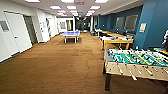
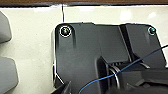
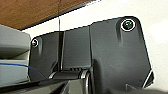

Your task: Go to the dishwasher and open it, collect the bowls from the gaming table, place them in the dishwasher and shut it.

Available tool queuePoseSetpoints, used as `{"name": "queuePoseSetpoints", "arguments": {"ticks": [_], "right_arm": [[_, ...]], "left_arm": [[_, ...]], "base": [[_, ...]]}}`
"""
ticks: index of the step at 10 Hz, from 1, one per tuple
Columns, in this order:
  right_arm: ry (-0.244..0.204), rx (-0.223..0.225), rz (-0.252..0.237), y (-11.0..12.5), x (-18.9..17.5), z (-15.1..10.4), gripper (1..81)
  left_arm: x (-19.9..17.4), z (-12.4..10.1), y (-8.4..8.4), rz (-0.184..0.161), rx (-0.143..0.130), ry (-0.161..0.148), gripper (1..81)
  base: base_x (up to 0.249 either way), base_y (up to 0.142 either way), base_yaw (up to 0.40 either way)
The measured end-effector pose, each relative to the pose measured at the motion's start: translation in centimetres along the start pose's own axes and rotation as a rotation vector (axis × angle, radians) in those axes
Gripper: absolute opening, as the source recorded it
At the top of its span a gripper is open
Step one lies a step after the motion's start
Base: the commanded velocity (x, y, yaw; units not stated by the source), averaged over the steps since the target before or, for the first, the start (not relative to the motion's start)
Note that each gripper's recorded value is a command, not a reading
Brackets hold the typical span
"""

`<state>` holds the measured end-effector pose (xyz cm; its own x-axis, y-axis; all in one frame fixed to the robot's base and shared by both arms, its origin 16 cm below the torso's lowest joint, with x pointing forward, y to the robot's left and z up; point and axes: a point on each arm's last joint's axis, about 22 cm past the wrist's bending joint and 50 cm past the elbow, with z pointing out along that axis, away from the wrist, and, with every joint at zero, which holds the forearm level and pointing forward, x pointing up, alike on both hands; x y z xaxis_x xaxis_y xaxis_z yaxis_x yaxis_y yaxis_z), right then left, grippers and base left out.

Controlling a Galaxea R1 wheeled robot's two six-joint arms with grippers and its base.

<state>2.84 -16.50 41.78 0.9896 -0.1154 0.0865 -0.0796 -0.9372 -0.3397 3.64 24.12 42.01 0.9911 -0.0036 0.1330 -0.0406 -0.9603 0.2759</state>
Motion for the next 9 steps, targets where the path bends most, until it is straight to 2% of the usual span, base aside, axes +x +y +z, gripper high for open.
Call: {"name": "queuePoseSetpoints", "arguments": {"ticks": [1,3,9], "right_arm": [[-0.004,0.001,0.001,-0.13,-0.29,0.02,81.1],[-0.003,0.002,0.0,-0.14,-0.17,0.03,81.1],[-0.003,0.002,0.001,-0.16,-0.18,0.03,81.1]], "left_arm": [[0.51,0.02,-0.03,0.002,0.0,0.008,81.1],[-0.21,0.06,0.28,-0.001,-0.003,-0.003,81.1],[-0.03,0.06,0.23,0.0,-0.003,0.001,81.1]], "base": [[0.0,0.0,0.0],[0.0,0.0,0.0],[0.0,0.0,0.0]]}}
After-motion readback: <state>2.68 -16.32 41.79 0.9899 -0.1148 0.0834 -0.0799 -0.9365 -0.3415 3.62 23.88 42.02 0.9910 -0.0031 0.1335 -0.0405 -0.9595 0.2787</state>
